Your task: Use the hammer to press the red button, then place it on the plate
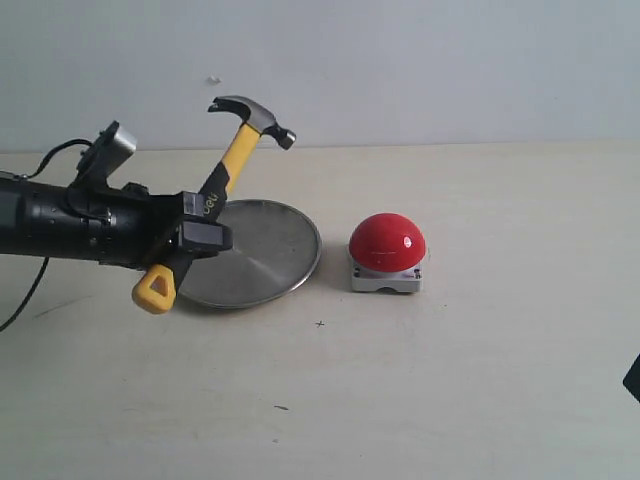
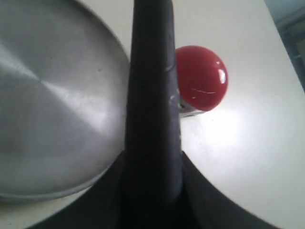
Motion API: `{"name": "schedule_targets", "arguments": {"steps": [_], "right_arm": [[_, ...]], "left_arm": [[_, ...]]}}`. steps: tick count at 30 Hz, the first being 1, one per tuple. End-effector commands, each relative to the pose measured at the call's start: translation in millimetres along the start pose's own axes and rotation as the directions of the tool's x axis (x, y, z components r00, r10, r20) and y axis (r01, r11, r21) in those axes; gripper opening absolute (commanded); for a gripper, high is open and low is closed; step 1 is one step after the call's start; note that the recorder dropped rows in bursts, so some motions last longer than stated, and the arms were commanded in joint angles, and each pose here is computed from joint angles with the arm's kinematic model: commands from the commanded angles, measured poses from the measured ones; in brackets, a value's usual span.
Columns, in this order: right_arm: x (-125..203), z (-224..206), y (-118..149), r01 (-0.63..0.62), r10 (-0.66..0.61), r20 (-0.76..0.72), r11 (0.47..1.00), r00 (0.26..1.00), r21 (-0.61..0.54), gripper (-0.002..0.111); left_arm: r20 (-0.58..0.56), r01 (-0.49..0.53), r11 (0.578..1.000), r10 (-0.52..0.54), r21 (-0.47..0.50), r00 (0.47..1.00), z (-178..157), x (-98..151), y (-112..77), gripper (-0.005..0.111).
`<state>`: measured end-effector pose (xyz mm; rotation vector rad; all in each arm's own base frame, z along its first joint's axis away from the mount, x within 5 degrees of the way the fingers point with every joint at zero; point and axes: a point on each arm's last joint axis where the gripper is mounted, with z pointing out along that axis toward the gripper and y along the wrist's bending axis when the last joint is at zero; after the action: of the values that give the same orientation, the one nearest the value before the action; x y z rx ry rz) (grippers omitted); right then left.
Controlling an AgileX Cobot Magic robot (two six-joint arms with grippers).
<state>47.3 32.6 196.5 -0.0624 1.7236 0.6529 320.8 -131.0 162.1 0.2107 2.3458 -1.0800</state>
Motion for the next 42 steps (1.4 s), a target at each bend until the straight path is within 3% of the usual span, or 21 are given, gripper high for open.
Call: {"name": "schedule_targets", "arguments": {"steps": [1,9,18,26,34,42], "right_arm": [[1,0,-1,0.015,-0.015,0.0,1.0,1.0,0.002,0.0],[1,0,-1,0.015,-0.015,0.0,1.0,1.0,0.002,0.0],[1,0,-1,0.015,-0.015,0.0,1.0,1.0,0.002,0.0],[1,0,-1,0.015,-0.015,0.0,1.0,1.0,0.002,0.0],[1,0,-1,0.015,-0.015,0.0,1.0,1.0,0.002,0.0],[1,0,-1,0.015,-0.015,0.0,1.0,1.0,0.002,0.0]], "left_arm": [[0.038,0.006,1.0,-0.006,0.0,0.999,7,-10,4.5,0.0],[0.062,0.063,0.997,-0.06,-0.045,0.996,18,-24,15.1,0.0],[0.048,0.11,0.99,-0.106,-0.091,0.993,33,-22,32.3,0.0],[0.075,0.149,0.985,-0.143,-0.086,0.987,35,-32,30.3,0.0],[0.084,0.2,0.974,-0.192,-0.105,0.978,36,-32,31.8,0.0],[0.072,0.187,0.97,-0.178,-0.155,0.981,47,-24,21.5,0.0]]}}
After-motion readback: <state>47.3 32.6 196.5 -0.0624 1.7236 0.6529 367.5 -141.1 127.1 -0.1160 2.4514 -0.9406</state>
